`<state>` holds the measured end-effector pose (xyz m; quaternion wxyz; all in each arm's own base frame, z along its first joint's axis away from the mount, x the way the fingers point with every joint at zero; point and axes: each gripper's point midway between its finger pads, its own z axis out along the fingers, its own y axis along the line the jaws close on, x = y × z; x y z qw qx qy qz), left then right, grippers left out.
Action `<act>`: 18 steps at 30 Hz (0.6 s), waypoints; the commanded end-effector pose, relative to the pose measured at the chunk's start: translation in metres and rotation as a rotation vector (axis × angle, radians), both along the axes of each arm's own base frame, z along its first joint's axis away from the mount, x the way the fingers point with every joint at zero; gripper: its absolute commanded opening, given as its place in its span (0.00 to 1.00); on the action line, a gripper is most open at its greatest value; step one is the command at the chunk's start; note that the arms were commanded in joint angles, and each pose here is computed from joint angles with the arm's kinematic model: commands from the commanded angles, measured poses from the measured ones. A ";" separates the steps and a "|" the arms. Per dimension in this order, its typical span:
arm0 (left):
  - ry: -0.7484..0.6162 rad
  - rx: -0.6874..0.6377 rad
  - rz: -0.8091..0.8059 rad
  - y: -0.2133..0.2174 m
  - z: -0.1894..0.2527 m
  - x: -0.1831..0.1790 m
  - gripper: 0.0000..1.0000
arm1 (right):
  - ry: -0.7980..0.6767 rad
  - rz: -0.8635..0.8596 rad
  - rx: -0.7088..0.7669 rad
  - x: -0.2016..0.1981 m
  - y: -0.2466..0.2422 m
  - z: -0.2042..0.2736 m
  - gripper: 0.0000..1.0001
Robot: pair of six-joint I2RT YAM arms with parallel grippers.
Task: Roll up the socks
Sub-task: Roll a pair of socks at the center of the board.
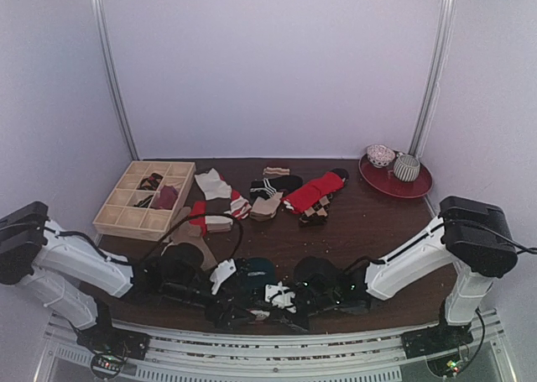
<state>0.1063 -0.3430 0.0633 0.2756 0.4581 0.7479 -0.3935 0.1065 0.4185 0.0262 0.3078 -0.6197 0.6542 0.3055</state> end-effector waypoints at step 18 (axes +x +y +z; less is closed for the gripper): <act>-0.290 -0.182 -0.250 -0.016 0.012 -0.015 0.66 | 0.906 -0.061 -0.317 -0.017 -0.042 -0.060 0.21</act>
